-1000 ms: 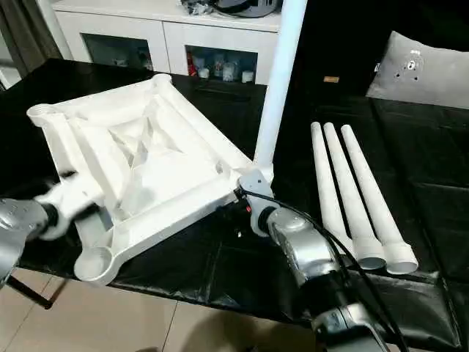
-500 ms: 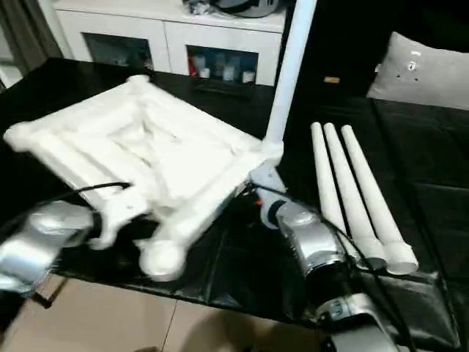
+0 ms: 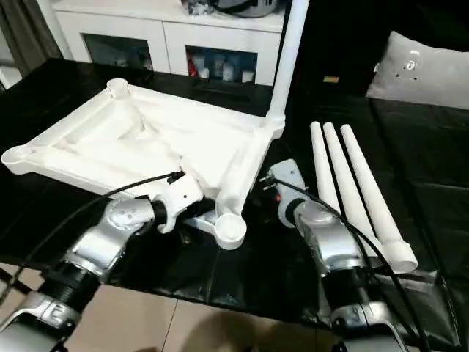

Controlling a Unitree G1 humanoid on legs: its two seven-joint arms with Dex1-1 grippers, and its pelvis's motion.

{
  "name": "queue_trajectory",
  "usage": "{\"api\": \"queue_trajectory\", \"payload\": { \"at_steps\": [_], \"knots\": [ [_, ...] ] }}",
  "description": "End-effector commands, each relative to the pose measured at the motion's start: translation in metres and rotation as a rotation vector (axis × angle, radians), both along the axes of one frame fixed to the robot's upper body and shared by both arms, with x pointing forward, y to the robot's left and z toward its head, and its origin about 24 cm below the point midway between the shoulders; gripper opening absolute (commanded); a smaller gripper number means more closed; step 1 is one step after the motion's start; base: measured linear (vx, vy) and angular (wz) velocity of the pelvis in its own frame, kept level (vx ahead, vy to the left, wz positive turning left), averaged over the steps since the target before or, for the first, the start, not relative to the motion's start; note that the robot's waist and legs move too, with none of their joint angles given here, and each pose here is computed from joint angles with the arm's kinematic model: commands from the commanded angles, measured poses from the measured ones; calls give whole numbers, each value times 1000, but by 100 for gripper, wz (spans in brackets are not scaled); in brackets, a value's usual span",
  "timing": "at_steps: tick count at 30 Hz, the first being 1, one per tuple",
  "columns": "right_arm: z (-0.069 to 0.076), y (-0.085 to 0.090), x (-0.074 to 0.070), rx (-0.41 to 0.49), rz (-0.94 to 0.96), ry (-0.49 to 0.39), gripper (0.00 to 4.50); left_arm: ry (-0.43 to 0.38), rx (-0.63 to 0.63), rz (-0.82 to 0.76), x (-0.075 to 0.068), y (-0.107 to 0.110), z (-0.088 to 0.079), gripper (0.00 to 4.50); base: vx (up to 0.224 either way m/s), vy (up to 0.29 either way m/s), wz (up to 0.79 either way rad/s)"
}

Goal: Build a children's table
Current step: Rotate table base, then pick table leg

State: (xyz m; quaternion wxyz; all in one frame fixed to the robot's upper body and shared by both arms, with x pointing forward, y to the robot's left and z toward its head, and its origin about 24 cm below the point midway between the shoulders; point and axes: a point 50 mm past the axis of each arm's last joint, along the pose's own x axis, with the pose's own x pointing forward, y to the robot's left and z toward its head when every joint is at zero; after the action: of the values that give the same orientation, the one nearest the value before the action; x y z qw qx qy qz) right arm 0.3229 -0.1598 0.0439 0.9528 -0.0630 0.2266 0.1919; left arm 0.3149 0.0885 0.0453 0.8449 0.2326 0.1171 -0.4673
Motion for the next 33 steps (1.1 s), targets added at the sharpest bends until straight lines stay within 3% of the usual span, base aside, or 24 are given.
{"api": "queue_trajectory", "payload": {
  "at_steps": [1, 5, 7, 9, 11, 12, 15, 16, 19, 22, 26, 27, 30, 33],
  "knots": [
    [15, -10, 0, 7, -60, -51, 450, -24, -56, 11, 0, -6, 1, 7, 0, 0, 0],
    [35, -18, -2, 40, -167, -152, 450, -70, -181, 90, 3, -10, 11, 7, 0, 0, 0],
    [40, -17, -5, 8, -179, -160, 450, -121, -217, 108, 3, -9, 18, 7, 0, 0, 0],
    [44, -15, -9, 30, -182, -159, 450, -142, -232, 125, 1, -5, 22, 7, 0, 0, 0],
    [46, -15, -13, 12, -204, -139, 450, -148, -257, 139, -4, 0, 27, 7, 0, 0, 0],
    [45, -16, -16, -3, -220, -113, 450, -147, -257, 131, -7, 3, 29, 35, 0, 0, 0],
    [45, -19, -26, -35, -265, -34, 450, -134, -242, 75, -20, 13, 36, 49, 0, 0, 0],
    [45, -19, -28, -35, -268, -24, 450, -132, -237, 62, -23, 15, 38, 78, 0, 0, 0],
    [47, -22, -30, -54, -279, -23, 450, -134, -227, 51, -27, 20, 41, 90, 0, 0, 0],
    [57, -17, -29, -17, -222, -125, 450, -182, -238, 167, -22, 31, 43, 125, 0, 0, 0],
    [61, -12, -32, 10, -232, -144, 450, -184, -230, 277, -20, 38, 41, 157, 0, 0, 0],
    [61, -5, -35, 56, -225, -157, 450, -185, -259, 398, -14, 42, 40, 166, 0, 0, 0],
    [55, -2, -38, 96, -244, -125, 450, -194, -257, 500, -9, 46, 39, 188, 0, 0, 0],
    [47, -4, -41, 69, -306, -120, 450, -220, -266, 538, -7, 44, 42, 209, -5, 33, -38]
  ]
}}
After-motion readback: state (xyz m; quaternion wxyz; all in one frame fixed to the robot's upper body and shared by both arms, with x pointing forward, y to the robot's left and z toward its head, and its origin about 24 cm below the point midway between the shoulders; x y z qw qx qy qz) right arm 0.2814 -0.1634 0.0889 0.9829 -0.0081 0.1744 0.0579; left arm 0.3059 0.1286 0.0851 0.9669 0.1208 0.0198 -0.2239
